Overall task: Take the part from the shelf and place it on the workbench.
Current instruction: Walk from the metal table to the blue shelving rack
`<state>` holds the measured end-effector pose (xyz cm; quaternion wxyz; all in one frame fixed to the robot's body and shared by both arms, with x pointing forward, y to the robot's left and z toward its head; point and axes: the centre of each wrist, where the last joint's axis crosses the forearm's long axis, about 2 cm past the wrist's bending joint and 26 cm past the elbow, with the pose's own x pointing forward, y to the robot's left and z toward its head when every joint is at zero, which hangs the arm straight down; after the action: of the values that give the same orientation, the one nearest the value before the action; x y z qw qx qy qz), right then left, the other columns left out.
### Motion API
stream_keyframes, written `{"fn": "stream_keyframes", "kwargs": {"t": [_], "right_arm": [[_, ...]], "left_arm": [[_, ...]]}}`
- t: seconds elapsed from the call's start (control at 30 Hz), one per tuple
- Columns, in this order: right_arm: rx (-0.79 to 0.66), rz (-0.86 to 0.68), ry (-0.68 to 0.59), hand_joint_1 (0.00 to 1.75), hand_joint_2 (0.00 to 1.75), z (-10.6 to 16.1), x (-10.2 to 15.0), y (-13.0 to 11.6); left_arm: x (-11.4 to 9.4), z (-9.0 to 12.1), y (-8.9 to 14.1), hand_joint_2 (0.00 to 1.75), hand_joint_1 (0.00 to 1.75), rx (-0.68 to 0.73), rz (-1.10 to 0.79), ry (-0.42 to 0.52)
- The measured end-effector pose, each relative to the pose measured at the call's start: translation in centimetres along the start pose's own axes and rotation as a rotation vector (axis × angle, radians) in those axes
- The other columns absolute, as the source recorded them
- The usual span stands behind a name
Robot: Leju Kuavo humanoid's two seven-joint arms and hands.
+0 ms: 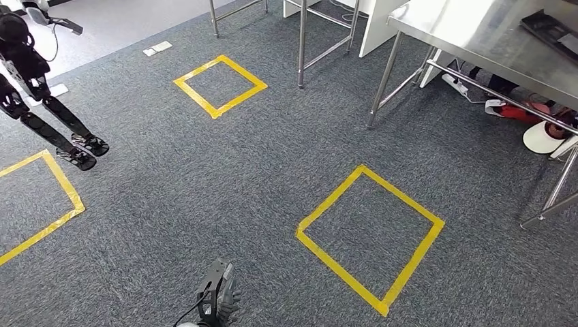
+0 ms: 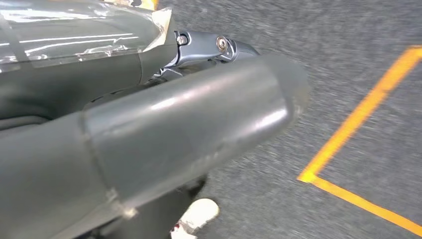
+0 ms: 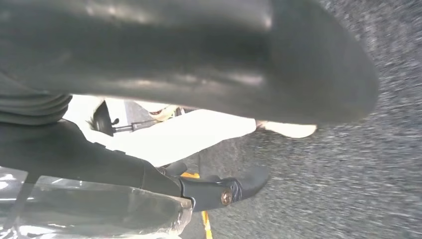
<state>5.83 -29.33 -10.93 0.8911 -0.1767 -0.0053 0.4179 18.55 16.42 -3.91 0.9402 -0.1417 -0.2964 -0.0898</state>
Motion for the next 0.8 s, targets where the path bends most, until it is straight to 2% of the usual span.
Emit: {"fn": "stream_keyframes", "kwargs": {"t": [0.23,0.43,0.63,0.8], "right_arm": [[0.058,-0.081,-0.008,0.0,0.0,-0.1,-0.2,-0.2],[0.098,-0.113,0.041,0.0,0.0,-0.4,-1.1,-0.7],[0.118,-0.086,0.039,0.0,0.0,-0.6,-1.5,-0.9],[0.131,-0.052,0.068,0.0,0.0,-0.6,-1.6,-0.8]], "left_arm": [[0.1,-0.2,-0.5,0.0,0.0,0.023,-0.264,0.065],[-0.4,-0.3,0.0,0.0,0.0,0.023,-0.395,0.094],[-0.8,-0.4,1.2,0.0,0.0,-0.004,-0.466,0.111],[-1.2,-0.5,2.0,0.0,0.0,0.037,-0.475,0.155]]}}
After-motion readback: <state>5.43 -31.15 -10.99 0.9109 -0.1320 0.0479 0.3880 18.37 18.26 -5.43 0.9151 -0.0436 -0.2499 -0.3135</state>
